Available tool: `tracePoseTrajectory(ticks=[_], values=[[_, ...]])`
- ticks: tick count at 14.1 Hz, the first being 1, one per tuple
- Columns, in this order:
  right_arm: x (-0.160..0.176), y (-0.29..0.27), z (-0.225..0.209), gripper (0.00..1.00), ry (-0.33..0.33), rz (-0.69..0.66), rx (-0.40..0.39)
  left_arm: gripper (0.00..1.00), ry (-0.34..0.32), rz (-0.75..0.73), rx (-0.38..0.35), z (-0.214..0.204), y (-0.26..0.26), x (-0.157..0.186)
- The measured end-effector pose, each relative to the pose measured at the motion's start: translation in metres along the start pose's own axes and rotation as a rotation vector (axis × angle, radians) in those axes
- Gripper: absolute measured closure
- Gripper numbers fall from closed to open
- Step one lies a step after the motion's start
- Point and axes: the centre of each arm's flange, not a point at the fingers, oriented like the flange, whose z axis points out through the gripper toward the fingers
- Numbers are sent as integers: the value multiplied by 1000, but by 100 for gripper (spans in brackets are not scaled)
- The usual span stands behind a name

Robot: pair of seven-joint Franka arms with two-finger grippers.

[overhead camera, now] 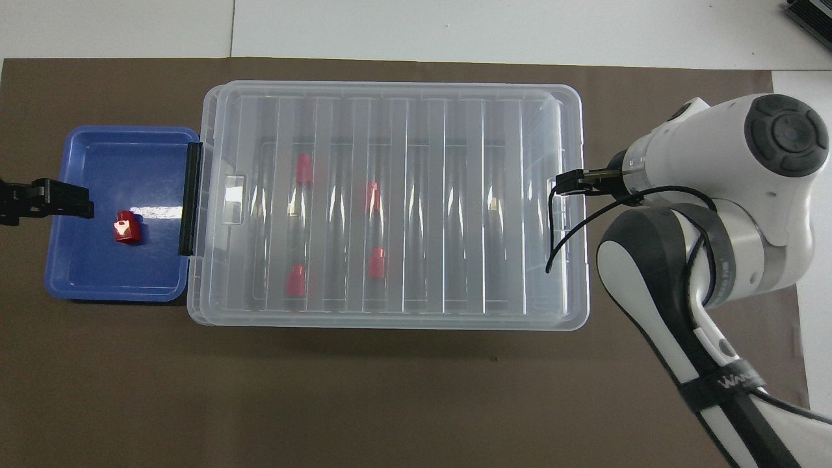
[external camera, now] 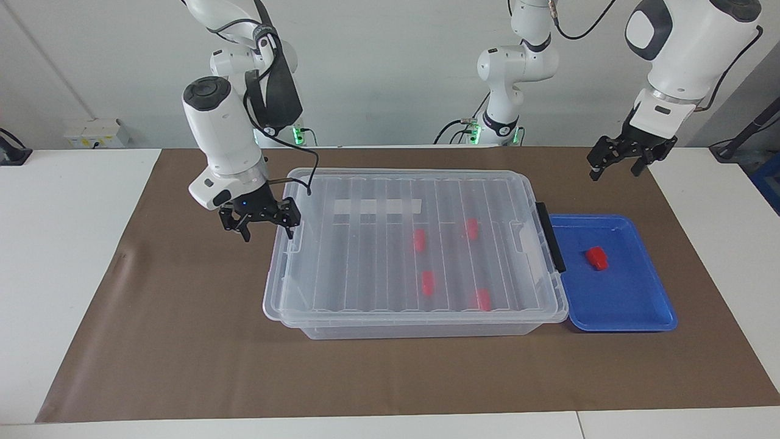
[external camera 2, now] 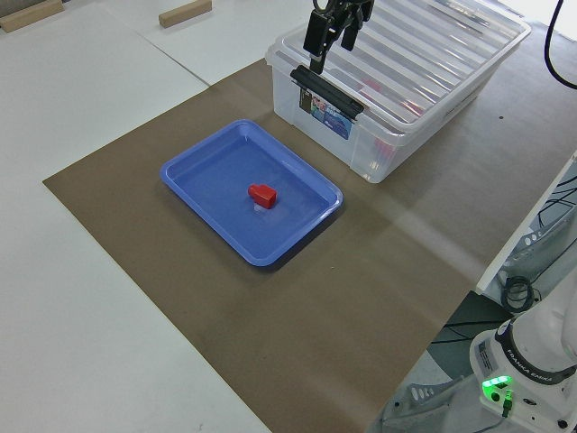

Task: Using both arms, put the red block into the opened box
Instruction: 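Reach the right gripper to the handle at the lid's far end, then slide the lid away from the tray while the left gripper grasps the block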

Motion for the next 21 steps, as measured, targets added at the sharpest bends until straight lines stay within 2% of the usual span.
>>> tracePoseTrajectory(ticks=[2, 5, 8, 13, 18, 21], values=[[1, 0, 8, 0, -5, 0, -2, 0, 7, 4, 0, 13, -1, 1], [0, 1, 14, 0, -14, -3, -11, 0, 52, 18, 2, 47, -22, 10], [1, 9, 15, 0, -8, -25, -64, 0, 69, -6, 6, 102, -52, 22], [2, 17, 14, 0, -3, -70, -150, 0, 116, -19, 9, 159, -61, 39], [5, 48, 10, 0, -28, -28, -178, 0, 91, -68, 10, 246, -90, 31], [6, 64, 9, 0, -34, -12, -182, 0, 77, -75, 9, 279, -93, 26]])
